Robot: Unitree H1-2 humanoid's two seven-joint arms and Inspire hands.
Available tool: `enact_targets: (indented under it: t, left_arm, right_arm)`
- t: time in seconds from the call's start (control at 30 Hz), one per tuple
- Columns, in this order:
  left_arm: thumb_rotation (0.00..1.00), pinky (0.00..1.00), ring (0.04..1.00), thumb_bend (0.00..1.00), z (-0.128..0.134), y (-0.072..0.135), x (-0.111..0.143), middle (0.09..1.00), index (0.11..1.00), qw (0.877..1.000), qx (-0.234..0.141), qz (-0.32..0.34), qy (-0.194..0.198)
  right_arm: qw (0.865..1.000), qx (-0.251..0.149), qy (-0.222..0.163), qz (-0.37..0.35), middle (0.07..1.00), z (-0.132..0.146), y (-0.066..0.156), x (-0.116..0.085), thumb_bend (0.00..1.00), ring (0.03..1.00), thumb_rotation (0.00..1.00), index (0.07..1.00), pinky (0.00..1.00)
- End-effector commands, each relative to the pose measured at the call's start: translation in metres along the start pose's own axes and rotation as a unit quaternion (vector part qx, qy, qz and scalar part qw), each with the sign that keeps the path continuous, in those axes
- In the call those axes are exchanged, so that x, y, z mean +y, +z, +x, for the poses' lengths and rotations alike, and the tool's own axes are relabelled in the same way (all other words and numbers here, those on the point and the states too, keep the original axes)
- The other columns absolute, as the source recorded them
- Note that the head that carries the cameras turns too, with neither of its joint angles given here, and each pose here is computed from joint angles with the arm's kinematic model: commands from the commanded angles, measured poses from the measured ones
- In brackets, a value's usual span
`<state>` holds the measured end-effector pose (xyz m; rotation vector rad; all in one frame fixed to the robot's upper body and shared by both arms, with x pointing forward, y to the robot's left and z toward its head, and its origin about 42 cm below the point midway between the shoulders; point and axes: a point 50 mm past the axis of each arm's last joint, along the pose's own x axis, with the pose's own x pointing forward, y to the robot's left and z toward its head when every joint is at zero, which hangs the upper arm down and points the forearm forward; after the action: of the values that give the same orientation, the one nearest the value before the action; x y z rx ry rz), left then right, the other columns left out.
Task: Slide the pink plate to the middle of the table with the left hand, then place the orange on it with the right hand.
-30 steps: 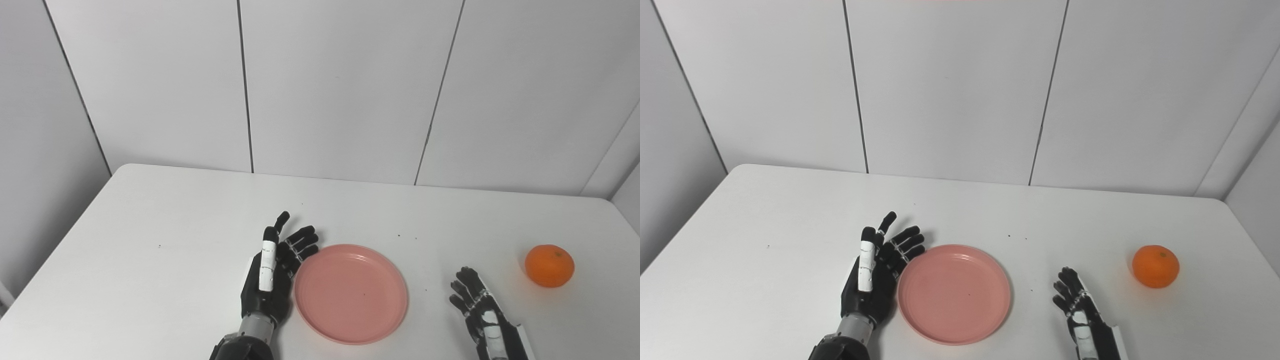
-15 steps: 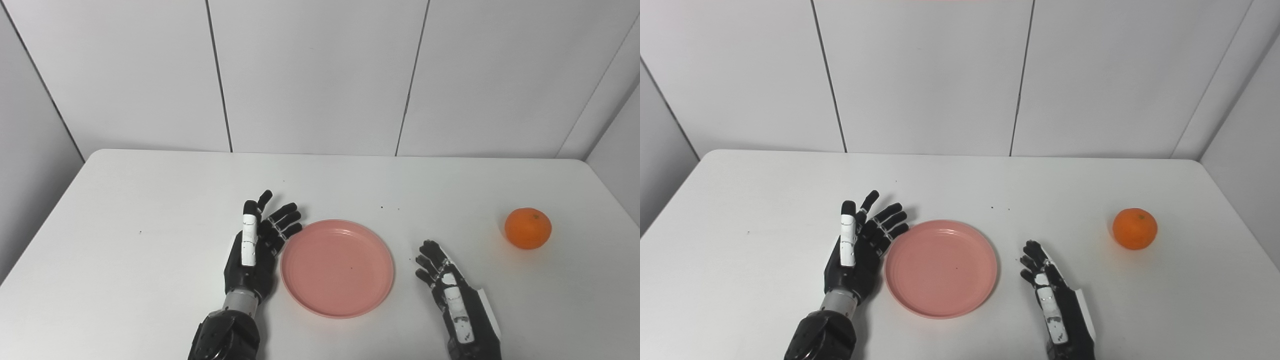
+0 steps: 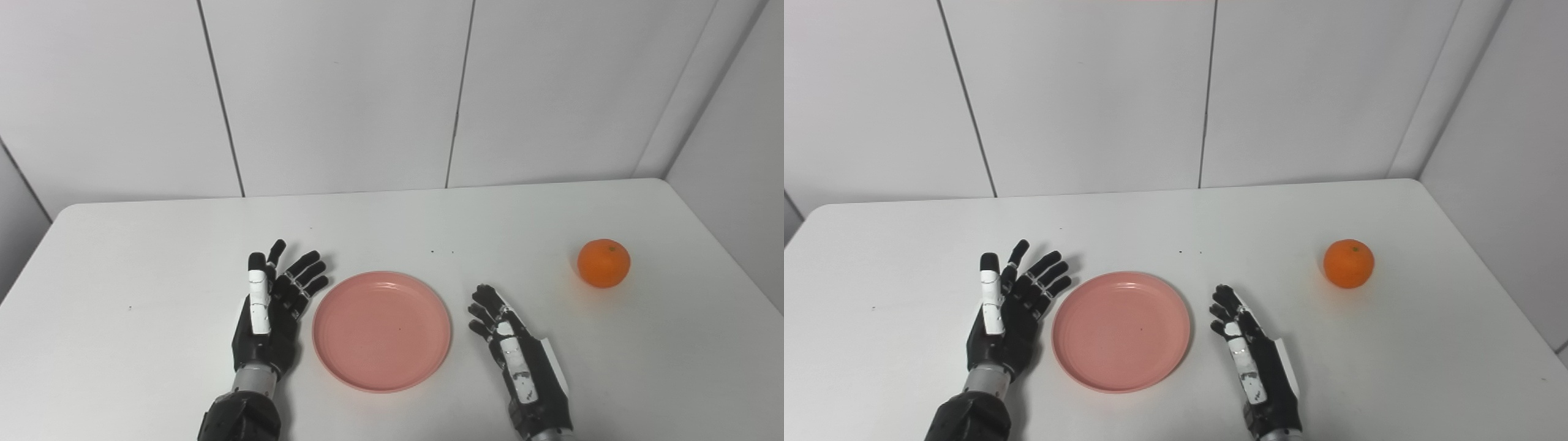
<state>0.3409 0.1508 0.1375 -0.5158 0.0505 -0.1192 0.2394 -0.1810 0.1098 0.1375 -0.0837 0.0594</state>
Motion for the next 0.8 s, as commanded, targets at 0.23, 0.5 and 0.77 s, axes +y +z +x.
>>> enact_targets:
  t: [0.23, 0.5, 0.77]
  left_arm:
    - [0.81, 0.74, 0.737, 0.95, 0.008, -0.001, 0.004, 0.714, 0.951, 1.000, -0.005, -0.015, -0.009]
    - [0.82, 0.77, 0.749, 0.94, 0.008, -0.006, 0.006, 0.718, 0.958, 1.000, -0.002, -0.014, -0.010]
    - [0.82, 0.77, 0.761, 0.94, 0.009, -0.011, 0.009, 0.718, 0.963, 1.000, 0.002, -0.014, -0.014]
  right_arm:
    - [0.999, 0.032, -0.005, 0.013, 0.905, -0.008, -0.022, 0.007, 0.89, 0.896, 0.90, 0.878, 0.90]
    - [0.999, 0.032, -0.016, 0.014, 0.903, -0.009, -0.024, 0.007, 0.90, 0.894, 0.89, 0.879, 0.90]
    - [0.999, -0.007, -0.041, -0.009, 0.889, -0.010, -0.014, 0.004, 0.86, 0.887, 0.90, 0.866, 0.88]
